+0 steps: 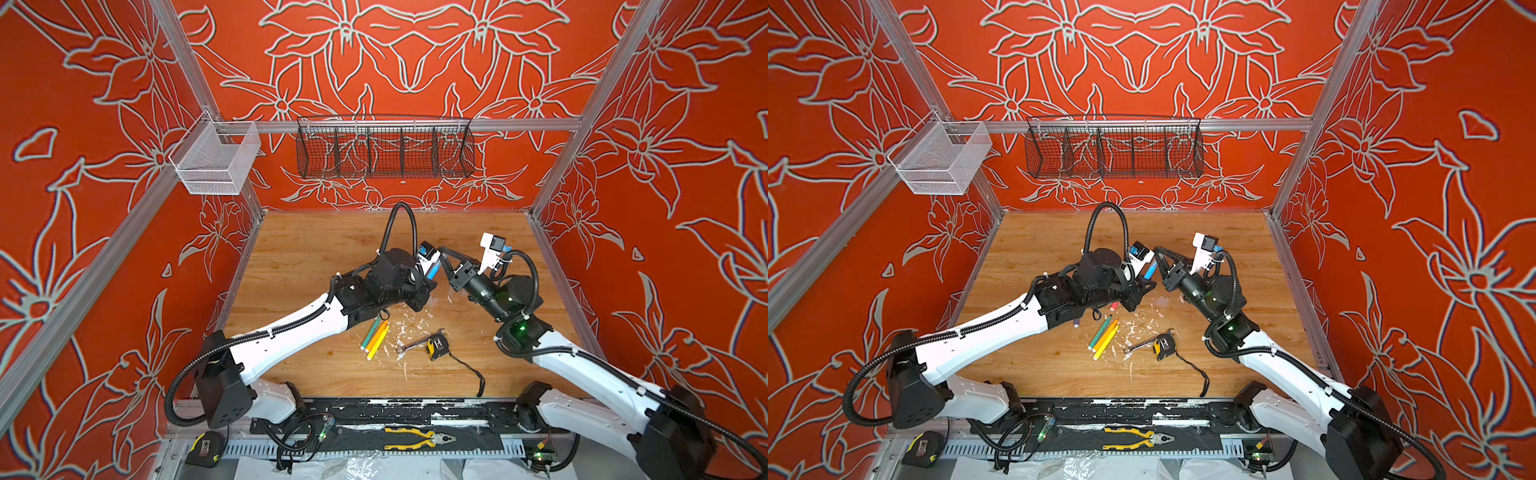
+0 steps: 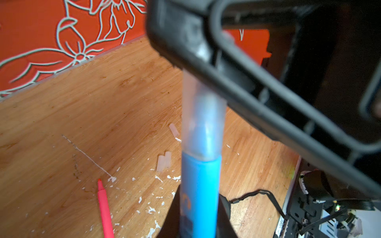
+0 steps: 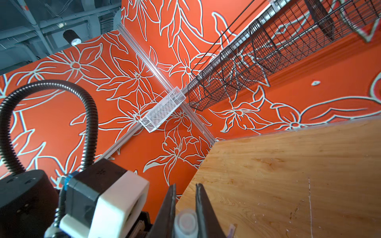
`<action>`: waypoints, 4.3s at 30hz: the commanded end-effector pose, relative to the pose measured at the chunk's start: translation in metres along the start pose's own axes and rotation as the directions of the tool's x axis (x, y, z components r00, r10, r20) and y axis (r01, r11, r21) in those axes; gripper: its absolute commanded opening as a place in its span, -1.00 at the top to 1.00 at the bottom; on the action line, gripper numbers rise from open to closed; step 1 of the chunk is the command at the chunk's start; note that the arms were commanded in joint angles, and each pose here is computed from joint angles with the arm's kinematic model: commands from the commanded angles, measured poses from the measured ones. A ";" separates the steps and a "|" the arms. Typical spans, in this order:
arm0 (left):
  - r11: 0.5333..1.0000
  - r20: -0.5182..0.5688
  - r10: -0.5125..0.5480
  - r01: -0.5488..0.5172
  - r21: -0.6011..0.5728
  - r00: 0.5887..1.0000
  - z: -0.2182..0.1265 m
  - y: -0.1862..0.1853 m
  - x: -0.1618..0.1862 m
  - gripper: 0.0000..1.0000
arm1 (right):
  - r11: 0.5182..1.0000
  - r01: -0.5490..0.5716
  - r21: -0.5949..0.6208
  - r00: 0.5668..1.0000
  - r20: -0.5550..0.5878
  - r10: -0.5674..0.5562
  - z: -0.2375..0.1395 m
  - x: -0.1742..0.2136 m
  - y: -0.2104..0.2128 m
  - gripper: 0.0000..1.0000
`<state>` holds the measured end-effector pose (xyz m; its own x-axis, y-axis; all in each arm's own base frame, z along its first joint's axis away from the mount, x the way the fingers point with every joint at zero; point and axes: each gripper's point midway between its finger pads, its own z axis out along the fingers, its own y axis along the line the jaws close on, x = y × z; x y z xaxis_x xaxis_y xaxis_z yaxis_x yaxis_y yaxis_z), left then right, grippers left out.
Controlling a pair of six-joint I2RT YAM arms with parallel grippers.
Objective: Insert the pens into the pen caps
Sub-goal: 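Withdraw the right gripper while the left lowers the capped blue marker, then place the capped blue marker on the table beside the purple marker with the left gripper, then grasp the pink highlighter with the left gripper and lift it upright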
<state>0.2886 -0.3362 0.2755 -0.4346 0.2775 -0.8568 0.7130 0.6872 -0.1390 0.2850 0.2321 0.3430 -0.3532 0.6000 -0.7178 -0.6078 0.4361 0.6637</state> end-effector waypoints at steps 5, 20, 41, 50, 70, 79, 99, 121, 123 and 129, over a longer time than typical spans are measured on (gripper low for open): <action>0.973 0.527 -0.051 0.161 -0.165 0.848 -0.064 0.065 -0.165 1.00 | 0.996 -0.078 -0.053 0.895 -0.443 0.047 -0.020 0.122 0.002 1.00; 0.917 0.239 -0.261 0.318 -0.242 0.935 -0.037 0.088 -0.003 1.00 | 0.976 0.101 0.193 0.942 -0.334 -0.032 -0.041 0.097 -0.043 -0.13; 0.671 -0.145 -0.541 0.322 -0.668 0.828 -0.015 0.171 0.190 1.00 | 0.853 0.168 0.494 0.969 -0.240 -0.052 -0.072 0.072 -0.095 -0.48; 0.591 -0.226 -0.640 0.282 -0.756 0.735 0.005 0.180 0.244 1.00 | 0.844 0.173 0.508 0.967 -0.250 -0.047 -0.072 0.073 -0.099 -0.47; 0.602 -0.273 -0.644 0.253 -0.757 0.714 -0.010 0.174 0.238 0.27 | 0.852 0.175 0.494 0.964 -0.264 -0.045 -0.071 0.071 -0.093 -0.46; 0.769 -0.208 -0.481 0.295 -0.568 0.852 -0.010 0.148 0.156 0.14 | 0.837 0.193 0.513 0.963 -0.263 -0.060 -0.073 0.069 -0.097 -0.45; 0.798 -0.448 -0.493 0.182 -0.575 0.746 0.079 0.160 0.201 0.19 | 0.814 0.197 0.546 0.961 -0.270 -0.051 -0.074 0.068 -0.106 -0.45; 0.783 -0.490 -0.531 0.180 -0.595 0.691 0.076 0.157 0.229 1.00 | 0.810 0.187 0.556 0.960 -0.280 -0.029 -0.074 0.072 -0.112 -0.44; 0.790 -0.468 -0.526 0.205 -0.577 0.710 0.068 0.152 0.212 1.00 | 0.810 0.187 0.556 0.960 -0.278 -0.031 -0.074 0.071 -0.112 -0.44; 0.836 -0.337 -0.520 0.387 -0.390 0.785 0.030 0.110 0.132 1.00 | 0.779 0.164 0.605 0.975 -0.218 -0.037 -0.081 0.054 -0.117 -0.41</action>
<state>0.3379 -0.2260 0.0706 -0.9247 0.1335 -0.3565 0.1760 0.9803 -0.0895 0.2742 0.1712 0.1890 -0.5225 0.3654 -0.7703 -0.1452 0.8522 0.5027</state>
